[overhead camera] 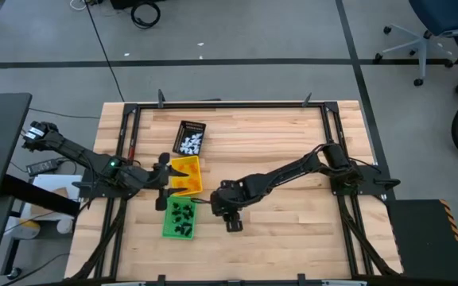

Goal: Sort Halloween decoration
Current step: Put the white ghost plush toy into the black basket

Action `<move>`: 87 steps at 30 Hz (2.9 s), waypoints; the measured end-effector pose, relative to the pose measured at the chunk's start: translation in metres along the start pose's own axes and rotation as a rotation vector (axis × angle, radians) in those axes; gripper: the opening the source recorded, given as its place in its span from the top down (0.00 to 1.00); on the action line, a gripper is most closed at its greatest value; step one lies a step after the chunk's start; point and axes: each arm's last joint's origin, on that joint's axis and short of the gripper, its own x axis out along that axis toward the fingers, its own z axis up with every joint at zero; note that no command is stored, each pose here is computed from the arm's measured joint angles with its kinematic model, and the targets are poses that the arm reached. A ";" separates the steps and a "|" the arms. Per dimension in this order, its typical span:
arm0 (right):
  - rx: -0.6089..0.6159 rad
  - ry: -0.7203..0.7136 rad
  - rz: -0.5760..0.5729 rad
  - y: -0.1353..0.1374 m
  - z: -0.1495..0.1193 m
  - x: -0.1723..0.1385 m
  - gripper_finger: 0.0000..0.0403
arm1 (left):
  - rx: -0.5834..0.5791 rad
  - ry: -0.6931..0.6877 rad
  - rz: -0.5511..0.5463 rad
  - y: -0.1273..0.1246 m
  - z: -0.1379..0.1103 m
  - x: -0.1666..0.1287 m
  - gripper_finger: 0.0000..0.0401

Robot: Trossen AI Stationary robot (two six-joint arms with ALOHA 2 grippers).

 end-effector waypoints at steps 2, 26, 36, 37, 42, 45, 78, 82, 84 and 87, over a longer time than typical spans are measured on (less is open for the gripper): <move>0.004 -0.008 -0.032 0.006 0.000 -0.002 0.52 | 0.037 -0.025 -0.002 0.000 0.003 0.000 0.53; 0.372 0.101 -0.152 0.047 -0.025 0.003 0.47 | 0.136 -0.088 0.127 0.022 0.012 0.006 0.53; 0.341 -0.013 -0.318 0.065 -0.029 0.011 0.47 | 0.120 -0.083 0.170 0.029 0.013 0.008 0.53; 0.336 -0.043 -0.335 0.067 -0.028 0.011 0.47 | 0.121 -0.083 0.174 0.030 0.013 0.008 0.53; 0.287 -0.108 -0.452 0.077 -0.032 0.014 0.47 | 0.133 -0.096 0.184 0.031 0.014 0.008 0.53; 0.317 -0.109 -0.456 0.078 -0.034 0.014 0.47 | 0.061 -0.116 0.117 0.028 0.015 0.008 0.53; 0.463 -0.247 -0.474 0.096 -0.069 0.038 0.48 | 0.239 -0.457 0.055 0.023 -0.008 0.014 0.53; 0.469 -0.254 -0.470 0.095 -0.072 0.041 0.49 | 0.239 -0.457 0.054 0.023 -0.008 0.014 0.53; 0.474 -0.264 -0.462 0.094 -0.074 0.043 0.50 | 0.239 -0.456 0.053 0.023 -0.008 0.014 0.53; 0.475 -0.275 -0.455 0.091 -0.075 0.047 0.51 | 0.239 -0.455 0.053 0.023 -0.009 0.014 0.53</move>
